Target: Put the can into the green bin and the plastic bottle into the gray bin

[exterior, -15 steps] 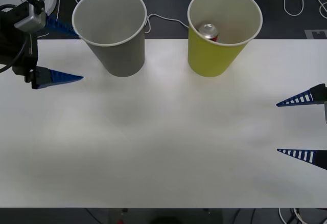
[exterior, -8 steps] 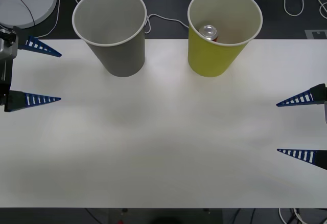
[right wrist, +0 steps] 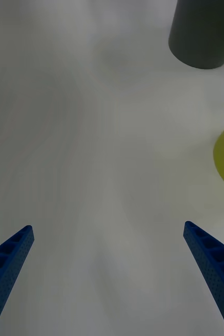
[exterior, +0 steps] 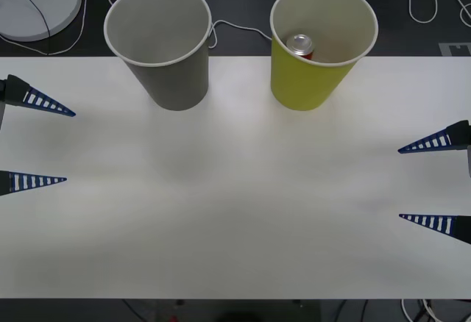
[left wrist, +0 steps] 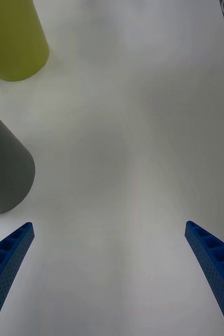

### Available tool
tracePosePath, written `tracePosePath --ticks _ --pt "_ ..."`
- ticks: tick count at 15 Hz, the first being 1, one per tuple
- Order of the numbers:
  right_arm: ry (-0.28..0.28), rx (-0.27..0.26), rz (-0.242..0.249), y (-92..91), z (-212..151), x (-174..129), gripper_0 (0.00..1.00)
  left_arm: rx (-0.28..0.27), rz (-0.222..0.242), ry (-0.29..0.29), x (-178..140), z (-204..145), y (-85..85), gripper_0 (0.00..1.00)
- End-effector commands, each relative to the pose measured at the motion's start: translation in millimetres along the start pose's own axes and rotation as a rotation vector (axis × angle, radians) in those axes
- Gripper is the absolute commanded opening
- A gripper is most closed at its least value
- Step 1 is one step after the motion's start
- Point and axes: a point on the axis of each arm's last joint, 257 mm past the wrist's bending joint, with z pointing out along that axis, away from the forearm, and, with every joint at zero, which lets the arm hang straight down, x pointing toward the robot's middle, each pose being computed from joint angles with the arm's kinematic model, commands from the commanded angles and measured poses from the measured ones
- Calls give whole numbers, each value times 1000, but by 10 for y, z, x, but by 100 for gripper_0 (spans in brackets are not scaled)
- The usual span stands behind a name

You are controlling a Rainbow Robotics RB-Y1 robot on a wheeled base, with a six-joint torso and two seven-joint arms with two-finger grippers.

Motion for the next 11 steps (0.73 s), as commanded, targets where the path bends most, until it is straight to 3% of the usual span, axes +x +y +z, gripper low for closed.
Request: tracePosePath --ticks 1,11 --pt "0 0 0 0 0 0 100 12 -2 -17 -2 20 -79 100" --pt "0 0 0 0 0 0 100 32 7 -17 -1 52 -130 100"
